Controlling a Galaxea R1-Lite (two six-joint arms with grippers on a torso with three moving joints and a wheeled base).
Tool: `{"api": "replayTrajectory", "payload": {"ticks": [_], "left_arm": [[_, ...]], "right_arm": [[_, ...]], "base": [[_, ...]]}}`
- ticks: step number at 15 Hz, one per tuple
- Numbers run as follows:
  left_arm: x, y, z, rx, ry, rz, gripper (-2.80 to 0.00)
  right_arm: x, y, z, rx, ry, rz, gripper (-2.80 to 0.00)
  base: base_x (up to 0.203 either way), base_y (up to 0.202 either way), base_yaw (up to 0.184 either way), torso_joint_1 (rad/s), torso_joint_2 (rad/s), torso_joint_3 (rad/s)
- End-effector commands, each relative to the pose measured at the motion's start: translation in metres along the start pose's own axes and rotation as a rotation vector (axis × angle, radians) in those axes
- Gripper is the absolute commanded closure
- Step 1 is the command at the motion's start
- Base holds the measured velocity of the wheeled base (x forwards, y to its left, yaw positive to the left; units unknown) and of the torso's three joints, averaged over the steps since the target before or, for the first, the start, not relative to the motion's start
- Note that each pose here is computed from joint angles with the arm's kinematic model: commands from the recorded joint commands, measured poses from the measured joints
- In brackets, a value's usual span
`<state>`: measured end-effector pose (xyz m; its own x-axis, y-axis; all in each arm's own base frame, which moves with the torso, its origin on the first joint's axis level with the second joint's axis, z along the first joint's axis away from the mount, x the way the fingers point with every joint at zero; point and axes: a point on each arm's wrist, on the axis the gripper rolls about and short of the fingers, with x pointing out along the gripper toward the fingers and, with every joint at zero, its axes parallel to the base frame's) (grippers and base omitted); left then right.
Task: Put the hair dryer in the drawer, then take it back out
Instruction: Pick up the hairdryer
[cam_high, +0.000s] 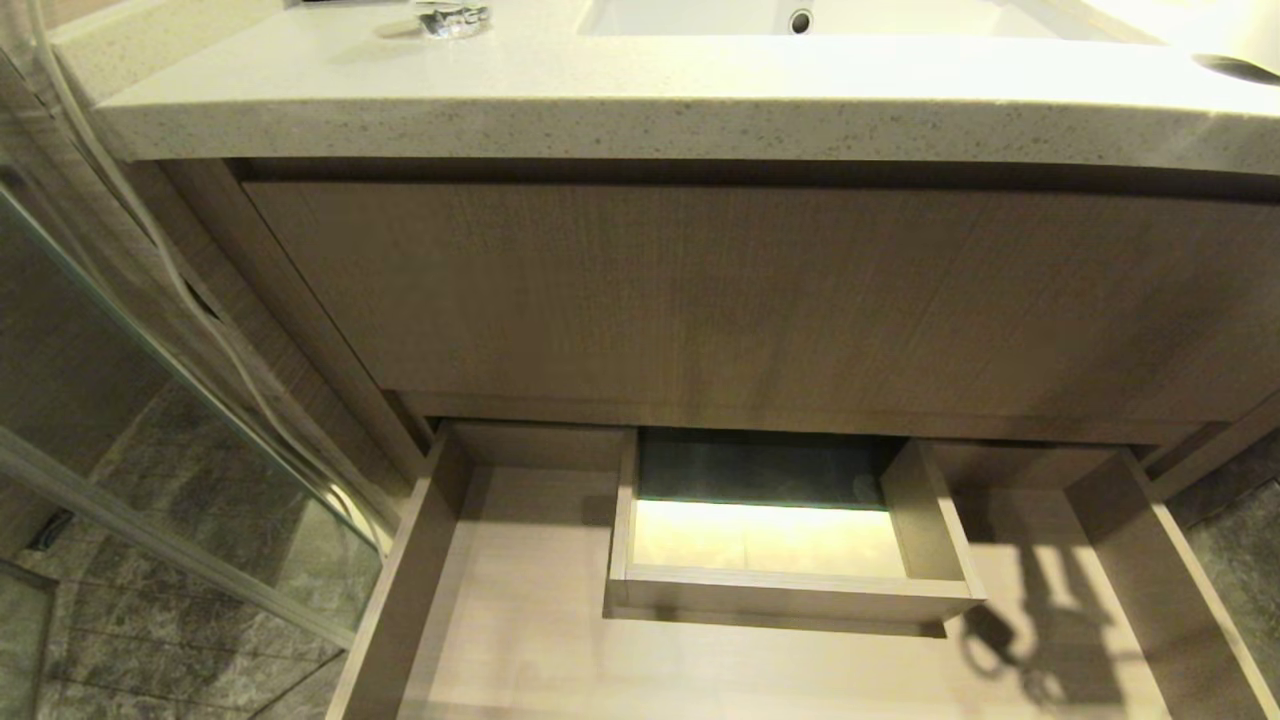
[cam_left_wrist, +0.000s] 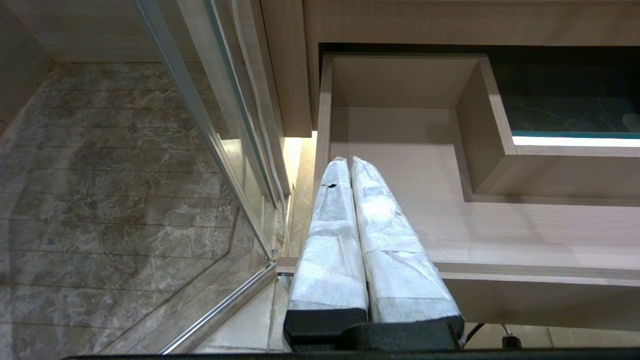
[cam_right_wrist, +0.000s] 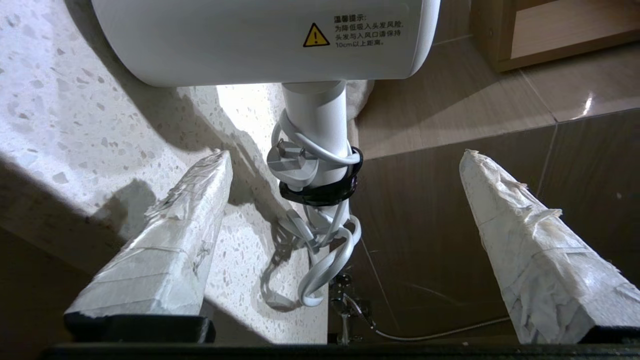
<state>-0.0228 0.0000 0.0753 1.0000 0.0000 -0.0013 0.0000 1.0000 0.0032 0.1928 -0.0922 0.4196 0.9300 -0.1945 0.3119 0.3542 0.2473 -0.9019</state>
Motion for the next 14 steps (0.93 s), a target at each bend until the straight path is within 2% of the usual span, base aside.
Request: {"api": "replayTrajectory", "payload": {"ticks": [1, 14], "left_arm": [[0.000, 0.000, 0.000, 0.000, 0.000, 0.000, 0.00], [0.000, 0.000, 0.000, 0.000, 0.000, 0.000, 0.00]], "right_arm": [[0.008, 0.003, -0.003, -0.008, -0.003, -0.012, -2.80], [0.061, 0.024, -0.028, -0.009, 0.008, -0.041, -2.80]], "base": [[0.000, 0.000, 0.000, 0.000, 0.00, 0.000], [0.000, 0.000, 0.000, 0.000, 0.00, 0.000]]}}
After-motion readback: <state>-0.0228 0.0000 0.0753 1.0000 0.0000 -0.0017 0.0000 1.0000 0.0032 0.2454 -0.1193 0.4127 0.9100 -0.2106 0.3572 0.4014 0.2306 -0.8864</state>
